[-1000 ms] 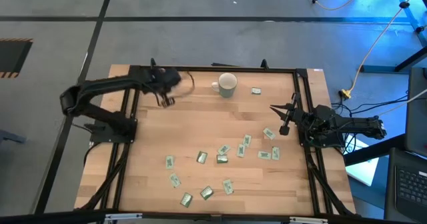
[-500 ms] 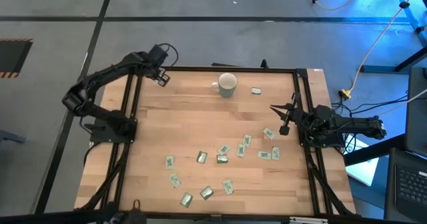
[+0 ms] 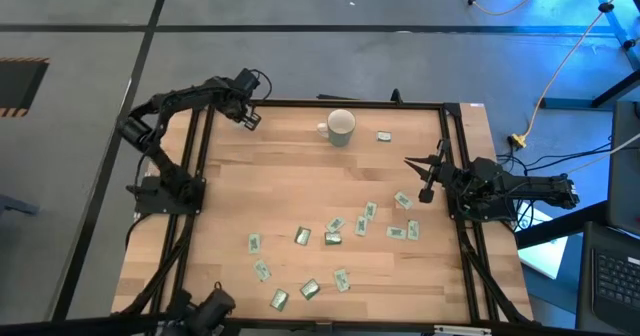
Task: Pick and place Stevia / Truvia into bins
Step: Put the truvia packet into the transparent bin
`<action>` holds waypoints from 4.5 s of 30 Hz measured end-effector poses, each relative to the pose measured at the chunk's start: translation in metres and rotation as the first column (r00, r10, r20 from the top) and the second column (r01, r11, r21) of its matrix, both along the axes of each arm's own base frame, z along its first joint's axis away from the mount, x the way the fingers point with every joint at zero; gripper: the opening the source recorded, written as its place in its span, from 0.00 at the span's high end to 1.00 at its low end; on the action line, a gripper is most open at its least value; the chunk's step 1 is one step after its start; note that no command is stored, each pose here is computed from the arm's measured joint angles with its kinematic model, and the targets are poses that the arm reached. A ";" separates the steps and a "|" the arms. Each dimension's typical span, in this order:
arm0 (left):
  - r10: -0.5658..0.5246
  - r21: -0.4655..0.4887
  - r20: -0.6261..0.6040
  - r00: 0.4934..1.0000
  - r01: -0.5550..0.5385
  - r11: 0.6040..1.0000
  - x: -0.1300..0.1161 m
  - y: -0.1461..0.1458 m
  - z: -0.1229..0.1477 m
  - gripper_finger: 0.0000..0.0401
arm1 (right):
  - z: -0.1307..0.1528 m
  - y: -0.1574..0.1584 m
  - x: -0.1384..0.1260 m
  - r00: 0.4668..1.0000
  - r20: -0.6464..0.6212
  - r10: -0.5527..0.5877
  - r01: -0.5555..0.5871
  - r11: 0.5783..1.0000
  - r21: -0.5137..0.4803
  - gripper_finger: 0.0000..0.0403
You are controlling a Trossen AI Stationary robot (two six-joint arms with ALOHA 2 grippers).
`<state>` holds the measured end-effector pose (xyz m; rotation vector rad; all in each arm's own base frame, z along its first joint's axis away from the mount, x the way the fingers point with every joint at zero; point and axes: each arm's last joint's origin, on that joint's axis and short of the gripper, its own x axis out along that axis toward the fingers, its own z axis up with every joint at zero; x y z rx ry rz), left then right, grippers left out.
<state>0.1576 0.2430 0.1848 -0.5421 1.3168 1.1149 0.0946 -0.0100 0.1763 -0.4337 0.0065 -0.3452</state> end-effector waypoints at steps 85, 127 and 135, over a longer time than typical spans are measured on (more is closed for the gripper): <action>-0.856 0.671 0.459 -0.237 0.724 0.159 0.086 -0.193 0.009 0.89 | 0.003 0.000 0.000 0.990 0.138 0.004 -0.047 0.950 0.308 0.91; -0.851 0.665 0.474 -0.227 0.726 0.176 0.086 -0.193 0.009 0.89 | 0.043 -0.156 0.113 0.597 -0.787 -0.155 0.699 0.583 0.415 0.91; -0.851 0.664 0.474 -0.227 0.727 0.176 0.086 -0.193 0.009 0.89 | 0.018 -0.181 0.114 0.575 -0.811 -0.112 0.703 0.575 0.419 0.86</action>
